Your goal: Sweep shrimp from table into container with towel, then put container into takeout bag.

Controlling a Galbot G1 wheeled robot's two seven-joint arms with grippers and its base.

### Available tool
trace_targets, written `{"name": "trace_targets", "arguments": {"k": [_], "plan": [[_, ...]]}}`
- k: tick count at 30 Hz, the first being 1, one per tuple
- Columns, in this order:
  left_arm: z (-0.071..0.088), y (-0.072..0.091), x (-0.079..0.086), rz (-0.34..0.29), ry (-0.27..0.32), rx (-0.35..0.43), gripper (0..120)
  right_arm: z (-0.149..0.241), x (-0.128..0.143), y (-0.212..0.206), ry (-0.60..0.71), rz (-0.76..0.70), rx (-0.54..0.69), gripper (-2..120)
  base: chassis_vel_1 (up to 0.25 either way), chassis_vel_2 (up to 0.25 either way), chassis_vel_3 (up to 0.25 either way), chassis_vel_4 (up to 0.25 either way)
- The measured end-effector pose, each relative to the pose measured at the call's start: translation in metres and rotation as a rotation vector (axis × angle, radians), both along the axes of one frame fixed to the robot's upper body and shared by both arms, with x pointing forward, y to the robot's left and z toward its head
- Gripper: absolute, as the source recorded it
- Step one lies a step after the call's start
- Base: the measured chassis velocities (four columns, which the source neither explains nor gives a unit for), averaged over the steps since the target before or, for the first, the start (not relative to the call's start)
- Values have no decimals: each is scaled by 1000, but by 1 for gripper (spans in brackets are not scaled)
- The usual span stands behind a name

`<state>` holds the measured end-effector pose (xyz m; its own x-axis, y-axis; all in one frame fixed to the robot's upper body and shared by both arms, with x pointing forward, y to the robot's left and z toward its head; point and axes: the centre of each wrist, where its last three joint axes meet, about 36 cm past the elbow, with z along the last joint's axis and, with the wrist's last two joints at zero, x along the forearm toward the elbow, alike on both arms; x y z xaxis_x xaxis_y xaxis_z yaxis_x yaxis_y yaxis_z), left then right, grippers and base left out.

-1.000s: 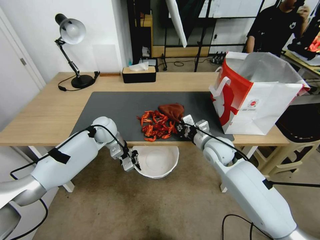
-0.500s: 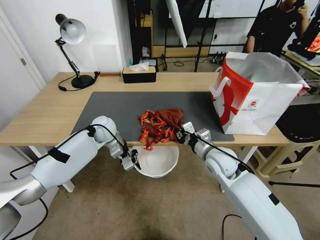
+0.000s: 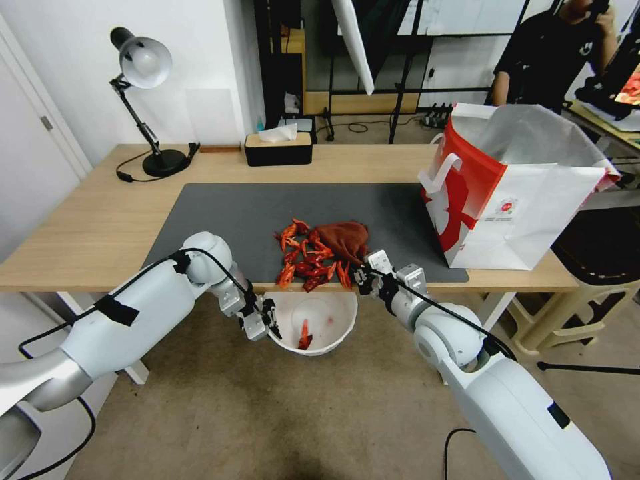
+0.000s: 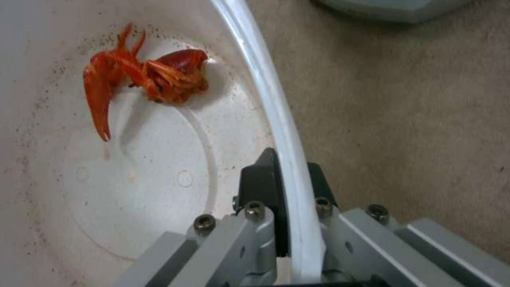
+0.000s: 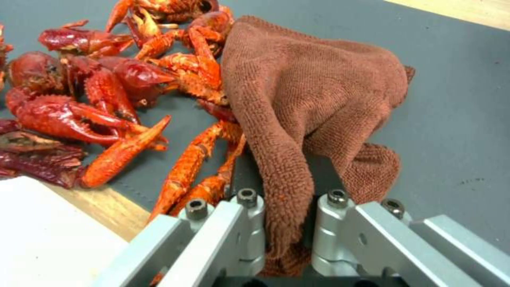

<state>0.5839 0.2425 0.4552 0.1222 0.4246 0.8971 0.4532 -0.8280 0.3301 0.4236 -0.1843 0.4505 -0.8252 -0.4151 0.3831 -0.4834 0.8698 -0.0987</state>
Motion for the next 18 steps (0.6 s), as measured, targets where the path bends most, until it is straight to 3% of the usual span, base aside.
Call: {"name": "trace_targets", "arguments": {"k": [18], "plan": [[-1, -3, 1, -8, 7, 10, 0, 3, -9, 5, -10, 5, 3, 4, 0, 0, 0, 0]]}}
